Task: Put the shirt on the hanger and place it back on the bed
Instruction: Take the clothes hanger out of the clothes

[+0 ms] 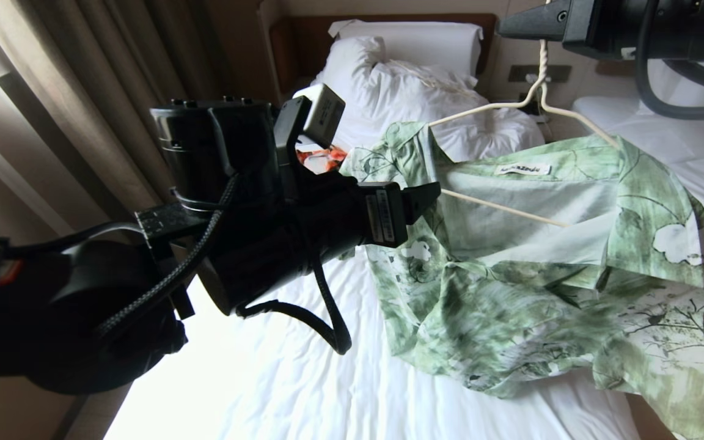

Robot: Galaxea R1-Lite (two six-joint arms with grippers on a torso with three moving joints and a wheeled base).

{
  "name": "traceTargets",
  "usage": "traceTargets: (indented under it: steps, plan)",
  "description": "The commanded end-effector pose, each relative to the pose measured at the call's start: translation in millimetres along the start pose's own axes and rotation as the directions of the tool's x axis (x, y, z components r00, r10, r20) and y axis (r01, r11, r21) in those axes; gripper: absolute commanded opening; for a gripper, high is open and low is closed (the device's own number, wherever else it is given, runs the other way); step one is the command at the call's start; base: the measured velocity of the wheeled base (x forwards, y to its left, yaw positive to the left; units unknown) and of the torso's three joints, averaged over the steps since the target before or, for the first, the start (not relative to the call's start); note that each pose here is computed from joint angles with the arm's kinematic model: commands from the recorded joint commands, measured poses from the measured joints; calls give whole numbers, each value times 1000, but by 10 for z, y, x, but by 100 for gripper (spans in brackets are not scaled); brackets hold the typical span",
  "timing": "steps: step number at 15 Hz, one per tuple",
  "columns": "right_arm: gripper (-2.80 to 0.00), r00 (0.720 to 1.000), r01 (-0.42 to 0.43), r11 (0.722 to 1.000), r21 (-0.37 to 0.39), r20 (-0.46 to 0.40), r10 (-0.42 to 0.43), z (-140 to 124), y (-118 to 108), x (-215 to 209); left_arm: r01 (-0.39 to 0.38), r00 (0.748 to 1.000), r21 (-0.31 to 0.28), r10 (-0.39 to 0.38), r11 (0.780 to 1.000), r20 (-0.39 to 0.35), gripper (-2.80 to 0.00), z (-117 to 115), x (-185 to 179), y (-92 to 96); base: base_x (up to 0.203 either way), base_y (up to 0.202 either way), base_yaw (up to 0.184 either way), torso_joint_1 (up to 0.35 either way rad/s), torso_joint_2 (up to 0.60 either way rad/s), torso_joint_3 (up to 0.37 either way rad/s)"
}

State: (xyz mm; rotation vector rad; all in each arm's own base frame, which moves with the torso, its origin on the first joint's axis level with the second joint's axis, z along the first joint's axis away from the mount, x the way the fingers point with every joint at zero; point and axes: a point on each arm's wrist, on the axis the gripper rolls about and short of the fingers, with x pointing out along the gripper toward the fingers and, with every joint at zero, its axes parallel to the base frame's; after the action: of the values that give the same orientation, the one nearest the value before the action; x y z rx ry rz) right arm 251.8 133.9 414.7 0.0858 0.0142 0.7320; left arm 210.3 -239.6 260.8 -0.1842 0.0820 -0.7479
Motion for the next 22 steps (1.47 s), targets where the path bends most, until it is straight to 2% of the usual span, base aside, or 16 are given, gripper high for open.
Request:
traceTargets:
  steps: [1, 6, 9, 13, 18, 20, 21, 22]
  plan:
    - [-280, 997, -76, 997, -11, -28, 75, -1, -6, -68, -17, 1000, -1, 17, 1000, 16, 0, 31, -18, -5, 0, 0, 0, 0, 0, 0]
    - [-280, 994, -107, 994, -33, -32, 106, 11, 9, -106, -56, 997, -1, 56, 998, 48, 0, 108, -90, -9, 0, 0, 0, 0, 0, 0]
    - [-280, 994, -107, 994, -34, -34, 106, 36, 29, -169, -51, 998, 1, 50, 999, 38, 0, 77, -86, -27, 0, 0, 0, 0, 0, 0]
    - [-280, 992, -121, 992, -35, -34, 120, 34, 64, -160, 1, 1000, 1, -1, 1000, 29, 0, 46, -58, -197, 0, 0, 0, 0, 0, 0]
    - [-280, 990, -141, 989, -36, -32, 140, 41, 121, -160, 15, 1000, 2, -15, 1000, 22, 0, -13, 82, -343, 0, 0, 0, 0, 0, 0]
    - [-280, 990, -142, 989, -40, -21, 141, 72, 135, -205, -6, 1000, 7, 6, 1000, 7, 0, -87, 145, -348, 0, 0, 0, 0, 0, 0]
    - [-280, 990, -142, 989, -40, -21, 141, 72, 137, -212, -11, 1000, 6, 11, 1000, 12, -280, -77, 153, -350, 0, 0, 0, 0, 0, 0]
    - [-280, 990, -142, 989, -40, -21, 141, 74, 139, -218, -15, 1000, 5, 15, 1000, 20, -280, -57, 160, -350, 0, 0, 0, 0, 0, 0]
